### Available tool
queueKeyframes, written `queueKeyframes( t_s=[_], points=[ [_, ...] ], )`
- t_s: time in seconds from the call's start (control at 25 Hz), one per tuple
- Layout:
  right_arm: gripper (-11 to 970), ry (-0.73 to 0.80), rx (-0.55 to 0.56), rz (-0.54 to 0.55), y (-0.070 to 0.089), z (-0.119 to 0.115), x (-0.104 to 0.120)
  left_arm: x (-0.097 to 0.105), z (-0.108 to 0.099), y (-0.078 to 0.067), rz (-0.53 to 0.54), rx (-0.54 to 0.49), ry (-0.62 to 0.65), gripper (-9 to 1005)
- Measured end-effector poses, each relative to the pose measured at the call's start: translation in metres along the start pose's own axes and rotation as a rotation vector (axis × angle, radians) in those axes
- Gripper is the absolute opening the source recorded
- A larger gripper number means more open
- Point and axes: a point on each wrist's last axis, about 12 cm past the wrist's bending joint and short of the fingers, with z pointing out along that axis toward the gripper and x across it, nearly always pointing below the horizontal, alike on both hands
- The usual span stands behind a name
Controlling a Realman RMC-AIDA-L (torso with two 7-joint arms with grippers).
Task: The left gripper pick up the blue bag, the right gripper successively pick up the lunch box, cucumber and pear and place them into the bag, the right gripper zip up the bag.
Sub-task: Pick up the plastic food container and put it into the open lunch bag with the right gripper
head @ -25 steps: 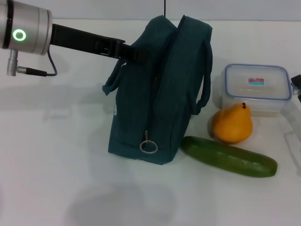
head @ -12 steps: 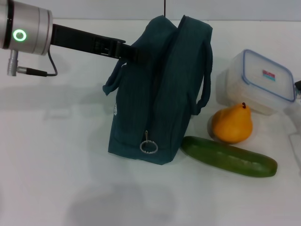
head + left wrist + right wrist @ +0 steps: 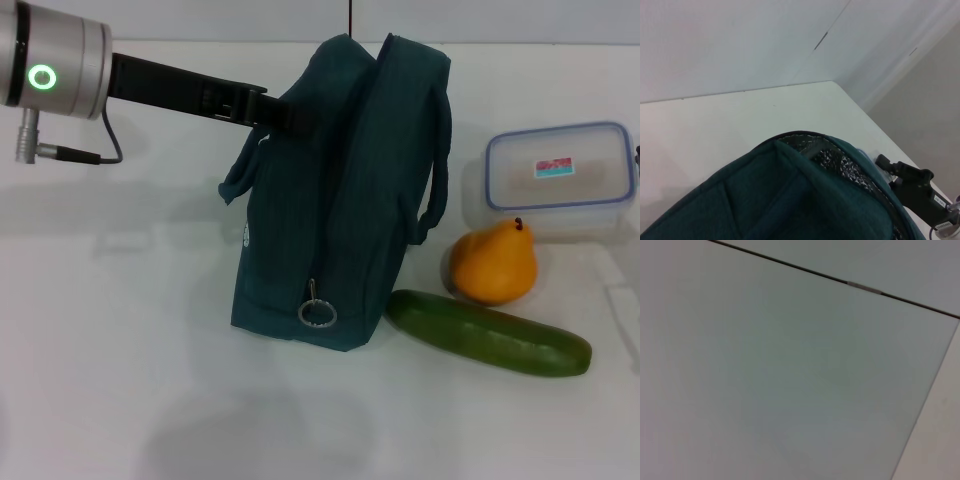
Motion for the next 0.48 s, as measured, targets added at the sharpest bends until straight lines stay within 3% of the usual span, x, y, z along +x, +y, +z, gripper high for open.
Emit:
queueKeyframes(
  t_s=[0.48],
  points=[
    [100,-0.036,-0.104,0.044,0.008,-0.010,-0.014,-0.002,0.001,-0.001,0.007,0.004,-0.001,67]
  ],
)
